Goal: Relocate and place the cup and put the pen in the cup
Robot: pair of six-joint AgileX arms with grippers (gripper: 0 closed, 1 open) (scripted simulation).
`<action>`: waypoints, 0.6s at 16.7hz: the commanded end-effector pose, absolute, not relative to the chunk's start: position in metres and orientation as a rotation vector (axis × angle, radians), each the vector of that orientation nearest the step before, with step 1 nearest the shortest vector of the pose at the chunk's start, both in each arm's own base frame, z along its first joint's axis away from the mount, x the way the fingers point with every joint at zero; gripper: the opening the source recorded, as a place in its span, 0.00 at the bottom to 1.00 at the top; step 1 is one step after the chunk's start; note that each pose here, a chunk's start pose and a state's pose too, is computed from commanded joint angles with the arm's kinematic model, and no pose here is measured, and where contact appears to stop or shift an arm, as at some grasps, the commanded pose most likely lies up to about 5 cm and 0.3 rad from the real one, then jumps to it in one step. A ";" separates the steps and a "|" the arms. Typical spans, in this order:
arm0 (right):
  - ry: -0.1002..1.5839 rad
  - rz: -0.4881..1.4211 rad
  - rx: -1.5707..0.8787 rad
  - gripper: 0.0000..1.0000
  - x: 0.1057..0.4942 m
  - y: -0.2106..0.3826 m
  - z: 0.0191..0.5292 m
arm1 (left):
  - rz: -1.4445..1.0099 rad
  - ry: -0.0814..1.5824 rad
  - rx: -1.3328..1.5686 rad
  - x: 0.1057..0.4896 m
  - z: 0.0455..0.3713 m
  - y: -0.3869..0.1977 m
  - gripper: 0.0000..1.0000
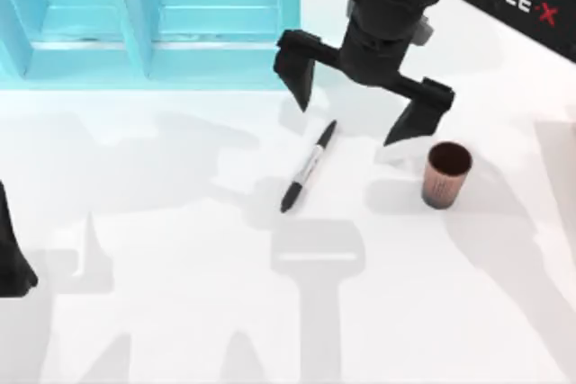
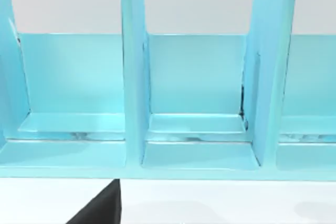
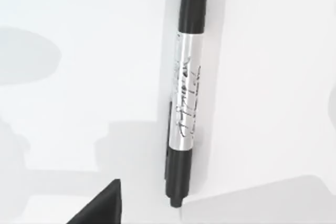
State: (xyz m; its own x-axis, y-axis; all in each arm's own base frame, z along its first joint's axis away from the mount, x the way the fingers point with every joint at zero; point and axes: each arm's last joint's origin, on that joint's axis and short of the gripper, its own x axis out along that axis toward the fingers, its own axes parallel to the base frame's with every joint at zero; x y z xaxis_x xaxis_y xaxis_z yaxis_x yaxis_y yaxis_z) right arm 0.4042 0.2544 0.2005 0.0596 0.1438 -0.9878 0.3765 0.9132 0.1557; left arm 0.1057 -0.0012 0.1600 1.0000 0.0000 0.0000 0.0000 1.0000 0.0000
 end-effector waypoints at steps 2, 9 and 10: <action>1.501 -0.194 0.484 1.00 0.403 0.266 0.189 | 0.000 0.000 0.000 0.106 0.160 -0.001 1.00; 1.491 -0.201 0.521 1.00 0.403 0.270 0.184 | 0.000 0.000 0.000 0.106 0.160 -0.001 1.00; 1.493 -0.202 0.520 1.00 0.403 0.270 0.182 | 0.000 0.000 0.000 0.106 0.160 -0.001 1.00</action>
